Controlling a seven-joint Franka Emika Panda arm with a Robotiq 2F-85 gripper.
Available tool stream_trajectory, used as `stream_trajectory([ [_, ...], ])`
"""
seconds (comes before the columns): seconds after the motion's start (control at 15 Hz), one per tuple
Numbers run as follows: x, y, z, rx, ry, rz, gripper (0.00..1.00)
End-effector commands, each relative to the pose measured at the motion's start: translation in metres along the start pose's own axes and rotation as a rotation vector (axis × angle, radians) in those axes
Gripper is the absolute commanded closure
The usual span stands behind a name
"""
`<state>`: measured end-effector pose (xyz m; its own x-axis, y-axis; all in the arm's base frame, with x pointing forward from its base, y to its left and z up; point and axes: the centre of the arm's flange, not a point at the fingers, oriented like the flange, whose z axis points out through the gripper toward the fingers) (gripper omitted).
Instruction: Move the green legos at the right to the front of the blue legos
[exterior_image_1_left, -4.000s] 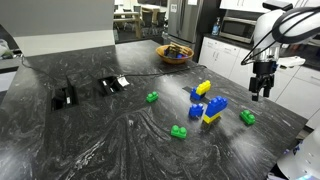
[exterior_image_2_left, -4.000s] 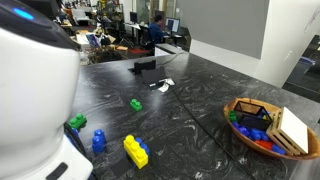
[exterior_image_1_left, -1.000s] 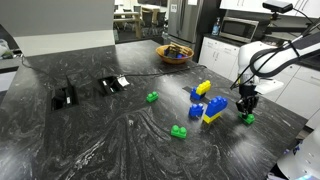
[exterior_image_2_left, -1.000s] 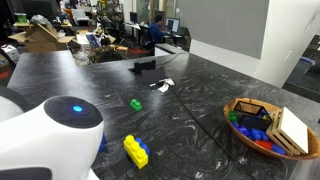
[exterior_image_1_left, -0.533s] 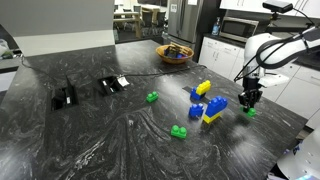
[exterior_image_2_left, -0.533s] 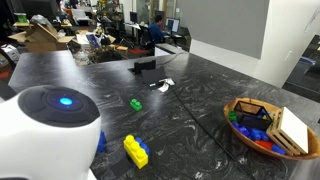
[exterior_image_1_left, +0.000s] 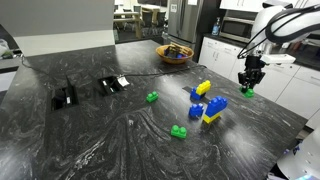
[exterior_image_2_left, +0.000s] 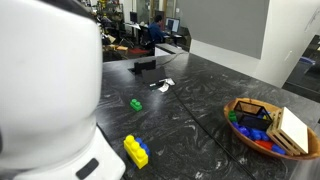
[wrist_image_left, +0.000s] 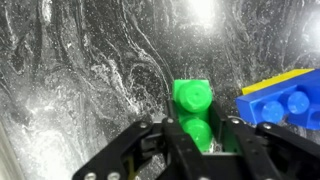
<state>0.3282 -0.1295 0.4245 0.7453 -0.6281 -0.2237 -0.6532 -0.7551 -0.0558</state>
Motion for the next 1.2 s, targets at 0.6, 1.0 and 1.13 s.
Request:
stream_trajectory([
  [0.6, 0.124, -0.01, -0.047, 0.128, -0.083, 0.361, 0.9],
  [1.0, 0.169, -0.09, -0.061, 0.149, -0.085, 0.294, 0.9],
  [1.13, 0.186, -0.119, -0.059, 0.118, -0.08, 0.249, 0.9],
])
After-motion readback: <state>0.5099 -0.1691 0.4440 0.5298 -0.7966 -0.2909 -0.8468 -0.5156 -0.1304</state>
